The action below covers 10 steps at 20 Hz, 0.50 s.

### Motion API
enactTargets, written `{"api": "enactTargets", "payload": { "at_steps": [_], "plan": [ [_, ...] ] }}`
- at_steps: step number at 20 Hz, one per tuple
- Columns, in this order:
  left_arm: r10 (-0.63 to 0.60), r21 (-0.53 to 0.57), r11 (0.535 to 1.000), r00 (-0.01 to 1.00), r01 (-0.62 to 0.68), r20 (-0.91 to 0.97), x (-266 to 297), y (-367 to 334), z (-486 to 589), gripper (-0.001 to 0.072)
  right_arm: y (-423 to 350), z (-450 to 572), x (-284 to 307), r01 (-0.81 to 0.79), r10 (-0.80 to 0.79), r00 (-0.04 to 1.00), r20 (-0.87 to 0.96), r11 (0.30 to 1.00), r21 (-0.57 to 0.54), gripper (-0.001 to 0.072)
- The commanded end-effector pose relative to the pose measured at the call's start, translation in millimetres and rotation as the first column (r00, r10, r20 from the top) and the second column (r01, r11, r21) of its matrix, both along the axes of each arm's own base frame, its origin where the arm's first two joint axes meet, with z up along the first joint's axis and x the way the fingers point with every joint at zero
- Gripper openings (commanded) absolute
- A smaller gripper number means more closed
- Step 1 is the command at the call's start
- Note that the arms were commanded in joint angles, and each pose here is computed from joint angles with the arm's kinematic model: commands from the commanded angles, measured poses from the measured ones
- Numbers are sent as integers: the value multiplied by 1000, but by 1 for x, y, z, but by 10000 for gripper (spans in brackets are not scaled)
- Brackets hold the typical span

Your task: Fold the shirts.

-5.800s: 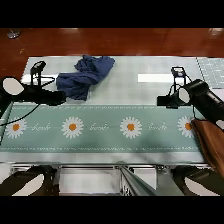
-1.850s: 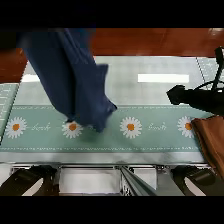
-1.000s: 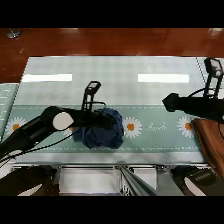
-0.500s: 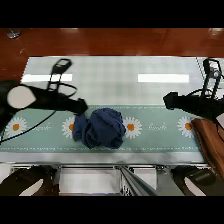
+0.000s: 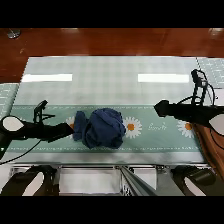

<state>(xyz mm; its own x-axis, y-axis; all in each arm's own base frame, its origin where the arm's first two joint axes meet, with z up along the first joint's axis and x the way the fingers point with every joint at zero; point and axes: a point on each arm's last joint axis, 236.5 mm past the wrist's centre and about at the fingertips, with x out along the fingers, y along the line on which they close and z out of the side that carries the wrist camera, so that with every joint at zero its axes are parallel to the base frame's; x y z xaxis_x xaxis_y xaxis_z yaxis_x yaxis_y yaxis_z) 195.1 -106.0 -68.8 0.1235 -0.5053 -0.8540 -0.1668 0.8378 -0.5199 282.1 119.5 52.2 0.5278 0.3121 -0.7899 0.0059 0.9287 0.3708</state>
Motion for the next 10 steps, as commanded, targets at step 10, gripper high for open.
{"api": "enactTargets", "payload": {
  "at_steps": [10],
  "plan": [
    [86,-163,983,996,-90,-30,23,-51,-41,699,27,-3,-12,-36,42,998,-45,992,120,623]
  ]
}}
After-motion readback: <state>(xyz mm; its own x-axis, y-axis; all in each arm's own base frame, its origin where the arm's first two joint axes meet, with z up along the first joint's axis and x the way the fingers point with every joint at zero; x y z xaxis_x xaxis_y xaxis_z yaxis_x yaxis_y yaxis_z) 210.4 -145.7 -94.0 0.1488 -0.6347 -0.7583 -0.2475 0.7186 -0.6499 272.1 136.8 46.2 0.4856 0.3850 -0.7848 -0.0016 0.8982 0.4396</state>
